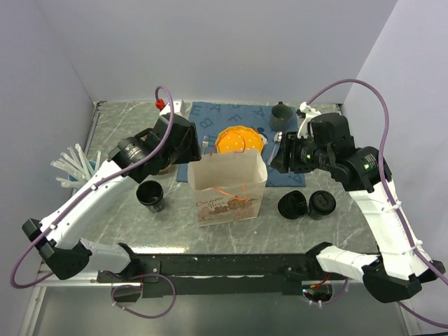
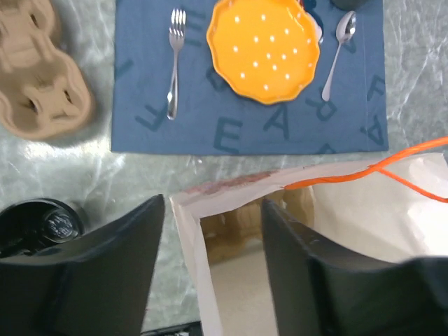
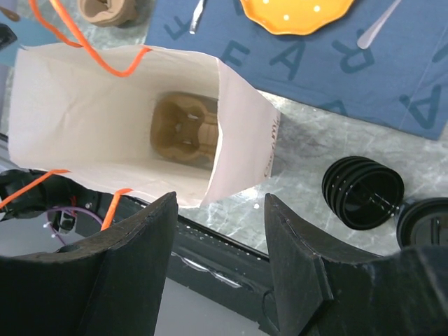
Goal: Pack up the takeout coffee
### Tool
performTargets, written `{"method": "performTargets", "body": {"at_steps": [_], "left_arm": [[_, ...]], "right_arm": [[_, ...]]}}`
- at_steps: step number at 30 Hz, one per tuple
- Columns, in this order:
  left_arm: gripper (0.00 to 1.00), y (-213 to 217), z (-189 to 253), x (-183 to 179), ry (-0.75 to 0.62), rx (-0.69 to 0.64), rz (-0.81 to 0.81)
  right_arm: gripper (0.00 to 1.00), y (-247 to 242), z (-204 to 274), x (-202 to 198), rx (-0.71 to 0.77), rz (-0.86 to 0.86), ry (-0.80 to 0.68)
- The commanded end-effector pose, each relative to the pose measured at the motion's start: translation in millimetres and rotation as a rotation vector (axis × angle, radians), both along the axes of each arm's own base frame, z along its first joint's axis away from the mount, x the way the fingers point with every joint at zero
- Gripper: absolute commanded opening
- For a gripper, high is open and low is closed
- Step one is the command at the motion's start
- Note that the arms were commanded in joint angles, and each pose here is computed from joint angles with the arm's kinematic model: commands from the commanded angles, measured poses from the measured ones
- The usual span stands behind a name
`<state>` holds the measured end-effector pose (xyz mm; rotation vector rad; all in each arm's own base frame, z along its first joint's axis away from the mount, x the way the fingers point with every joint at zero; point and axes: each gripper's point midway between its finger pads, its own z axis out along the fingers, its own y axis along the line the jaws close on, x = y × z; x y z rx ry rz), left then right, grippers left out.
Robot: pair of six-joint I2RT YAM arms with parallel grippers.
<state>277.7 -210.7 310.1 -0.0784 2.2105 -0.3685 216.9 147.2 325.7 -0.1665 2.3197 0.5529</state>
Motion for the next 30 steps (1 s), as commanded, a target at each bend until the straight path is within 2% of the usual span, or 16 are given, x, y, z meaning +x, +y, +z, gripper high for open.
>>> {"method": "performTargets", "body": {"at_steps": [1,4,9,12,15,19,27,30], "left_arm": [[0.54,-6,-7,-12,0.077,-0.128,0.054],[0.50,1,-19,-17,0.117,-0.106,0.088],[0.51,3,-35,-21,0.157,-0.050,0.070],[0.43,2,-41,-22,0.166,-0.030,0.046],[0.28,-1,-45,-23,0.162,-0.013,-0.003],[0.19,-1,-50,-25,0.133,0.035,-0.100],[0.12,12,-33,-7,0.046,0.033,-0.229],[0.13,12,-29,-4,0.032,0.011,-0.281]], "right_arm": [[0.60,-6,14,1,-0.006,-0.020,-0.038],[0.60,-6,15,3,-0.006,-0.021,-0.038],[0.60,-4,11,5,-0.009,-0.018,-0.032],[0.60,-3,9,6,-0.009,-0.020,-0.031],[0.60,-3,6,7,-0.010,-0.022,-0.028],[0.60,-10,-2,5,-0.043,-0.051,-0.001],[0.60,-37,-18,4,-0.144,-0.174,0.040],[0.61,-57,-32,5,-0.231,-0.261,0.071]]}}
